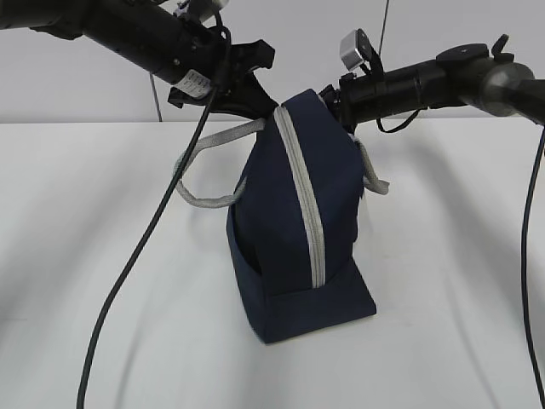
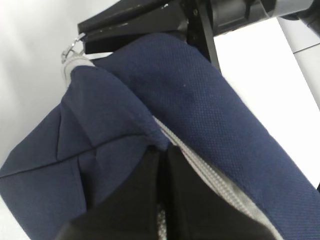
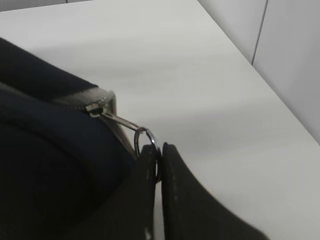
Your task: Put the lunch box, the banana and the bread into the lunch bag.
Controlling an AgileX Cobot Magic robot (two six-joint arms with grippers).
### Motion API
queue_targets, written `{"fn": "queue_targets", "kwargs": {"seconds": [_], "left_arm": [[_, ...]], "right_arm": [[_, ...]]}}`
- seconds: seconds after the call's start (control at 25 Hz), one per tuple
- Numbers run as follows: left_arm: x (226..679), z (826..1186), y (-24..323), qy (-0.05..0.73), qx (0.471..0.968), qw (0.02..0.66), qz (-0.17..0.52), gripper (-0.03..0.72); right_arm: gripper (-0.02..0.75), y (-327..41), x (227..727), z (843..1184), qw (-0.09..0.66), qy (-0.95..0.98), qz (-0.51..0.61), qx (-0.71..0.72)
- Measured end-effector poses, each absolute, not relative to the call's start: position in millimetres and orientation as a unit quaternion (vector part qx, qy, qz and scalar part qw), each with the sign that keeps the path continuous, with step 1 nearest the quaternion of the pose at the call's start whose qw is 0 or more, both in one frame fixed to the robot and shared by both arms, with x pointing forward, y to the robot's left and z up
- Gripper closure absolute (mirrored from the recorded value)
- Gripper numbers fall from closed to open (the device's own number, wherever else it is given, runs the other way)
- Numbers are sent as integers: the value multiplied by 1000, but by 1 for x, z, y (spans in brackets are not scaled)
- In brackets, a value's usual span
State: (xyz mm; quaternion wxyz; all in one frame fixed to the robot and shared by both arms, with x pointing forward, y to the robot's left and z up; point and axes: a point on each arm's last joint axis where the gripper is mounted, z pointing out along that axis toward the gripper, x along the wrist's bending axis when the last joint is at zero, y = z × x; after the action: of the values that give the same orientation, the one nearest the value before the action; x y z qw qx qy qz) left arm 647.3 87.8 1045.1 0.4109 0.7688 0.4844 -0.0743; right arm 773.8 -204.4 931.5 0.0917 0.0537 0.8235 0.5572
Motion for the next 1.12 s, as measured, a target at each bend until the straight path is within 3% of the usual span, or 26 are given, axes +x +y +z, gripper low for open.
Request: {"fn": "queue_targets", "kwargs": {"seconds": [0.48,0.64,0.72,0.92,1.0,1.12], "left_arm": [[649,1049,88,475,777,409,-63,686],[648,1049,89,468,785,403,-58,659],[648,1051,89,462,790,400,-53,589],[647,1051,90,459,794,396,-48,253],[646,1050,90,457,797,392,-52,176],[644,1049,91,454,802,382,-65,137]], "right_arm": [[752,-205,773,932,56,824,555,99],[687,-206,777,943,55,821,554,129],[591,-206,781,952,66,818,553,146],[264,-207,786,984,78,802,568,167],[201,-207,786,996,73,792,577,186],[167,-207,786,1013,62,778,588,213]]}}
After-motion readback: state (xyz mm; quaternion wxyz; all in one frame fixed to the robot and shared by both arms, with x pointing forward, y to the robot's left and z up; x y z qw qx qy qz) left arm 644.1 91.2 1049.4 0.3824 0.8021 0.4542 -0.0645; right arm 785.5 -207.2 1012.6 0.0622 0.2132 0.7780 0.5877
